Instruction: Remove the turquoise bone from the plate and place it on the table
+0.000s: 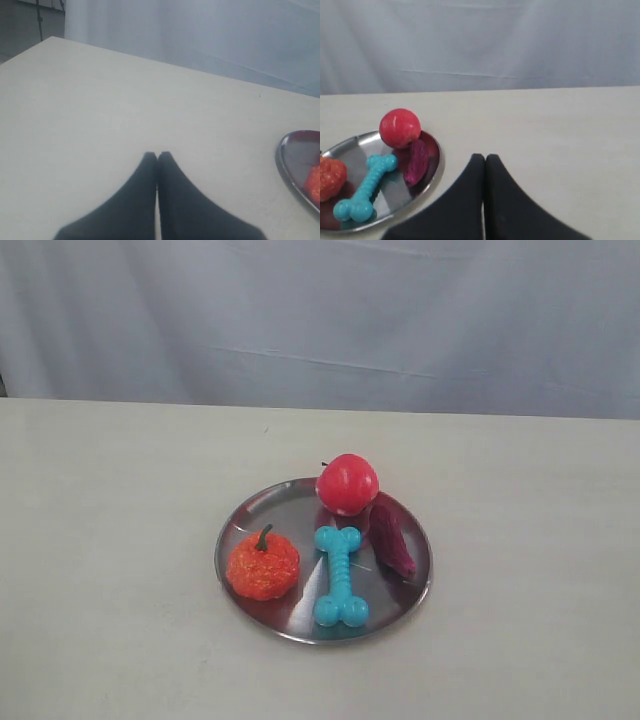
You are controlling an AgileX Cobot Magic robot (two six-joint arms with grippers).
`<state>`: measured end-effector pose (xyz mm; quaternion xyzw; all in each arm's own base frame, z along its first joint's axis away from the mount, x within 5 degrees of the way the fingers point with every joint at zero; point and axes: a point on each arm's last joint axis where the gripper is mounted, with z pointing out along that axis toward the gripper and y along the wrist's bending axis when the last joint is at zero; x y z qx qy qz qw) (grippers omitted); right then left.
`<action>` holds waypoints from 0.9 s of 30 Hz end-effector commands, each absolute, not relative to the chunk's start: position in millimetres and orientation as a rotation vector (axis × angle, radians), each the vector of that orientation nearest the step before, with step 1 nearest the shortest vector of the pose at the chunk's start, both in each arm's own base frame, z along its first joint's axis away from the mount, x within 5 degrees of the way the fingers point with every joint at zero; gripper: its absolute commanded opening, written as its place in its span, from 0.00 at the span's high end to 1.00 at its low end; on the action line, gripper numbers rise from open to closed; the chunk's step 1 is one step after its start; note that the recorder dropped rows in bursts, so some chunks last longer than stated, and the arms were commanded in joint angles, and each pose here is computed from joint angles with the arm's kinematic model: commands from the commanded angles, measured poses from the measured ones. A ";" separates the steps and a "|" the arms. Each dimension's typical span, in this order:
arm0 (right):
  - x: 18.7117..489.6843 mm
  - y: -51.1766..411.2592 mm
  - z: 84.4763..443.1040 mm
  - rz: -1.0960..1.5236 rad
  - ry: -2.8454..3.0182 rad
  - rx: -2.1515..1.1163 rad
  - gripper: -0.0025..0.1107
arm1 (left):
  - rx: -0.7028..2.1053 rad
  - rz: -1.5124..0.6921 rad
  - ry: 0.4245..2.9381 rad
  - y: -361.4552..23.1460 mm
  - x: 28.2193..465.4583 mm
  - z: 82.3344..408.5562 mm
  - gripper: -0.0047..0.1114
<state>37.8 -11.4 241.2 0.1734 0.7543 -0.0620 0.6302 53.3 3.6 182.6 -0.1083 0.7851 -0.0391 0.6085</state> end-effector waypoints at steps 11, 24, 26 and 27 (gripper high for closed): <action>31.8 -9.1 275.3 -0.144 1.677 0.380 0.98 | -0.247 -0.094 1.810 3.4 53.4 182.3 0.96; 46.9 -8.5 298.0 -0.040 1.808 0.408 0.98 | -0.247 -0.094 1.810 3.4 53.4 182.3 0.96; 59.4 -9.1 306.8 -0.007 1.893 0.374 0.98 | -0.247 -0.094 1.810 3.4 53.4 182.3 0.96; 67.1 -9.8 310.0 0.015 1.941 0.366 0.98 | -0.247 -0.094 1.810 3.4 53.4 182.3 0.96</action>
